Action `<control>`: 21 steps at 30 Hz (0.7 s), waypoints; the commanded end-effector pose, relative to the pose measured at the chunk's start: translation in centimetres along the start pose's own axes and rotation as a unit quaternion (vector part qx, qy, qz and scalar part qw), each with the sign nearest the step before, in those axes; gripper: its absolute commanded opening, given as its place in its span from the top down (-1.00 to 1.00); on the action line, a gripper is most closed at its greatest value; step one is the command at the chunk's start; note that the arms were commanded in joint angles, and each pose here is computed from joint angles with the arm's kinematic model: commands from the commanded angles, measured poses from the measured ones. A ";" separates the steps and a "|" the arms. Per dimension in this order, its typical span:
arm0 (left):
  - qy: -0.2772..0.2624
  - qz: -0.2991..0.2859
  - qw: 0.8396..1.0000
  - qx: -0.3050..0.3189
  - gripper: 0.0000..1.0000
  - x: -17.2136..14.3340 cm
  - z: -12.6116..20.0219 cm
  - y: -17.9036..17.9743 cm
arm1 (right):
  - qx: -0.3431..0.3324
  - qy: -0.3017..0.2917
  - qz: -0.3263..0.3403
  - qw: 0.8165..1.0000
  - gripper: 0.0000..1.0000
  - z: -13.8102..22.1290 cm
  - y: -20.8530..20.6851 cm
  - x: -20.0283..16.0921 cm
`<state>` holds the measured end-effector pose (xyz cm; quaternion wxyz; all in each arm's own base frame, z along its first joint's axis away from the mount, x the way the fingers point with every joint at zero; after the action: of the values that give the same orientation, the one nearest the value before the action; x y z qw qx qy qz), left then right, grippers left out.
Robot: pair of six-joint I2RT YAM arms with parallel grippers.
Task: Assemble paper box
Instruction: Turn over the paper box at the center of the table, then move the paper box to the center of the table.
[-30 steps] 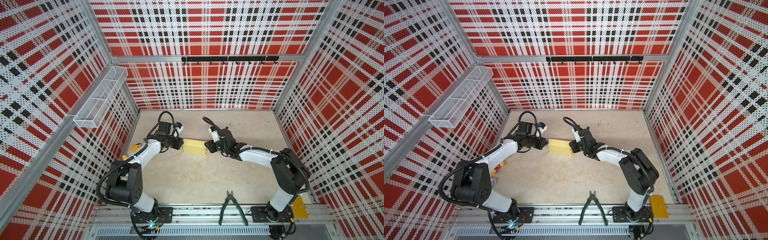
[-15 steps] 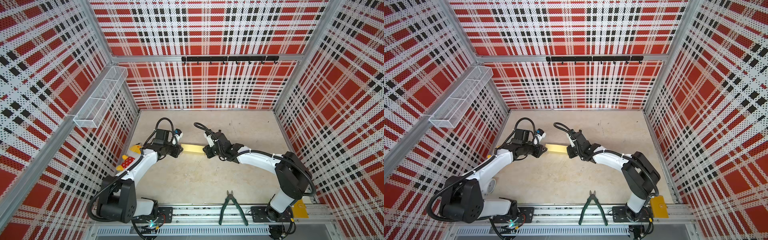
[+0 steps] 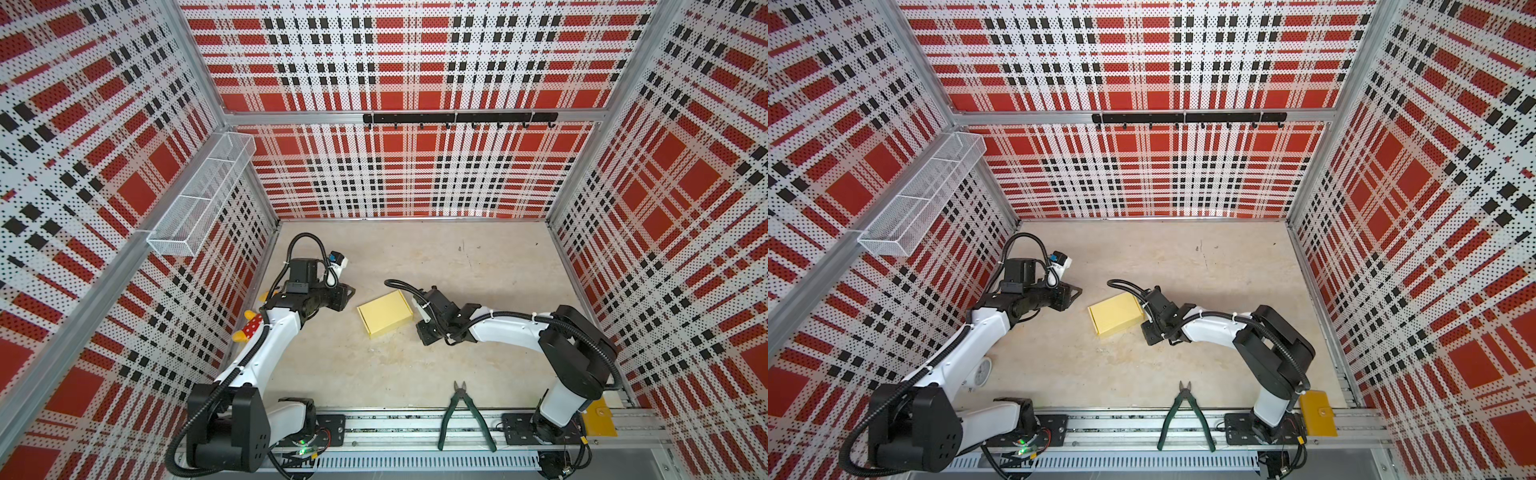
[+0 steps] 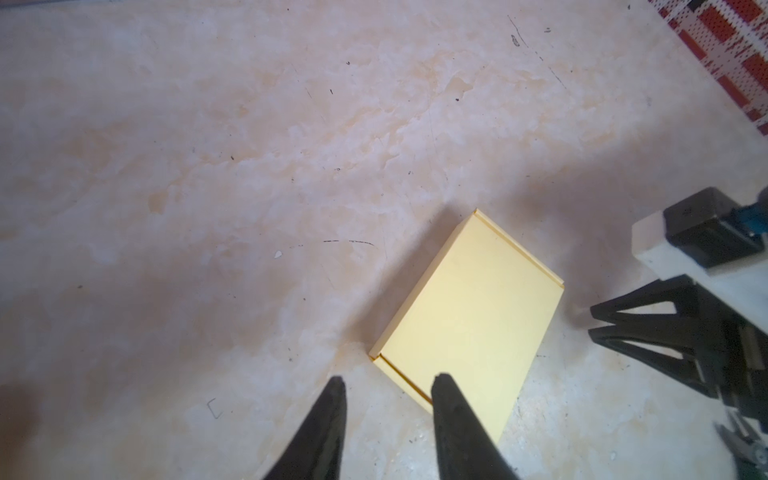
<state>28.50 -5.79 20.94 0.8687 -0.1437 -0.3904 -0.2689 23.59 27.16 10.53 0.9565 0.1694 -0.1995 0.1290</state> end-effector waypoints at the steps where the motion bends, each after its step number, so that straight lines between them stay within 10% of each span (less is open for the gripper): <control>1: -0.014 0.091 0.996 -0.013 0.08 -0.6 -0.6 -0.1 | 0.011 -0.036 -0.011 0.999 0.41 1.1 0.0 1.4; 8: -0.008 0.271 0.963 -0.007 0.03 -4.3 -2.8 0.0 | 0.027 -0.059 -0.040 0.997 0.38 1.3 -2.2 4.4; 21: 0.035 0.318 0.947 -0.024 0.03 -7.0 -5.8 -2.0 | 0.136 -0.079 -0.059 0.986 0.37 0.6 -0.3 8.6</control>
<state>26.64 -7.53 12.48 0.9185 -0.2733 -0.2854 -0.0148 30.58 26.41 14.38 0.9301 0.2610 -0.2475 0.0739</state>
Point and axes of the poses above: each gripper's point midway between its finger pads, its own z axis back along the fingers, its own y axis along the line the jaws close on, x = y × z, the point moved 8 cm from there along z, back along the fingers, and after that the axes turned 13 degrees about -z, right-handed, at the moved point
